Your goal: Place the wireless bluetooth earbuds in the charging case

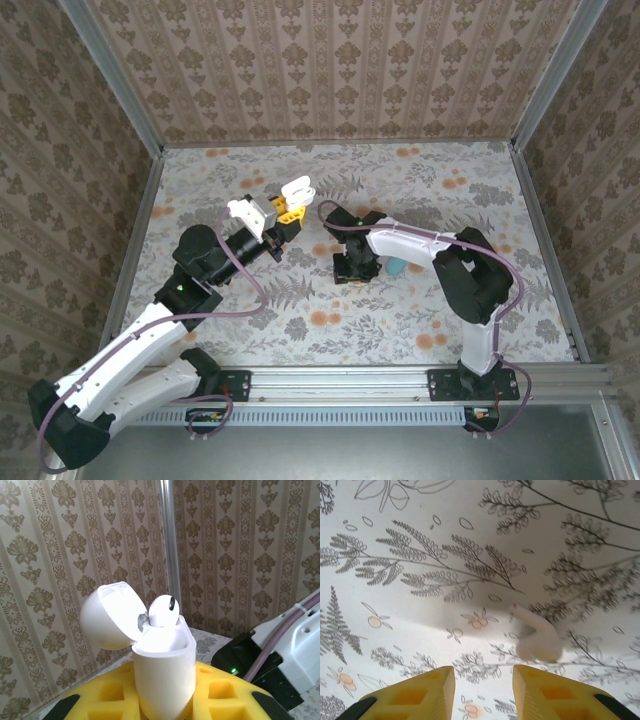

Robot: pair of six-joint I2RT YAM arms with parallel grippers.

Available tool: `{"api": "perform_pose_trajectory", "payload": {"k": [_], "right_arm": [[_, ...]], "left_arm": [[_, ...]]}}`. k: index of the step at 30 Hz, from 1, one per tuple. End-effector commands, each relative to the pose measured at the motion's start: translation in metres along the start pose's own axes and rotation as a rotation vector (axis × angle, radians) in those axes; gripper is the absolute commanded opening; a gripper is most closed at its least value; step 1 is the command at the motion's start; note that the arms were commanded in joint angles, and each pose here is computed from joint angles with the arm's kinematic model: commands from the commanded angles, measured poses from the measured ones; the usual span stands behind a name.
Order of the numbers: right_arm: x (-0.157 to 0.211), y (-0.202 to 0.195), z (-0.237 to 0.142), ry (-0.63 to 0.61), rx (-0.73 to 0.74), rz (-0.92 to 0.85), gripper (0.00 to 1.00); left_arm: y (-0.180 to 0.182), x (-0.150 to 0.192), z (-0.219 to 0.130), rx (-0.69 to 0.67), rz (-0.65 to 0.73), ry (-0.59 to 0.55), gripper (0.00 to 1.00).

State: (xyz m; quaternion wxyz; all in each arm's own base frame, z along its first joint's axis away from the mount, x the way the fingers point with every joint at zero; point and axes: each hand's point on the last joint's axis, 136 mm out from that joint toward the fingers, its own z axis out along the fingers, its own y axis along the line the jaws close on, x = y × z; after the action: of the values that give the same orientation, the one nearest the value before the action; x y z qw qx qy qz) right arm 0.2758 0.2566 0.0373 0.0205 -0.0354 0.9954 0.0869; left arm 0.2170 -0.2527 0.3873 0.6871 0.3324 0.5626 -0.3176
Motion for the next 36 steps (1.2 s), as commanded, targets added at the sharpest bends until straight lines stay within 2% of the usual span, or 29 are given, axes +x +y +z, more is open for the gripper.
{"api": "perform_pose_trajectory", "payload": {"k": [1, 10, 22, 36], "right_arm": [[0.007, -0.020, -0.006, 0.004, 0.050, 0.009, 0.38], [0.003, -0.030, 0.001, -0.001, 0.058, 0.043, 0.38], [-0.014, -0.015, 0.011, -0.006, 0.015, 0.067, 0.38], [-0.027, 0.011, 0.017, 0.019, -0.017, -0.072, 0.39]], "left_arm": [[-0.001, -0.026, -0.003, 0.002, 0.013, -0.077, 0.21], [-0.002, -0.027, -0.003, 0.007, 0.009, -0.081, 0.21], [-0.001, -0.027, -0.002, 0.005, 0.011, -0.078, 0.21], [-0.001, -0.024, 0.000, 0.006, 0.012, -0.071, 0.21]]}}
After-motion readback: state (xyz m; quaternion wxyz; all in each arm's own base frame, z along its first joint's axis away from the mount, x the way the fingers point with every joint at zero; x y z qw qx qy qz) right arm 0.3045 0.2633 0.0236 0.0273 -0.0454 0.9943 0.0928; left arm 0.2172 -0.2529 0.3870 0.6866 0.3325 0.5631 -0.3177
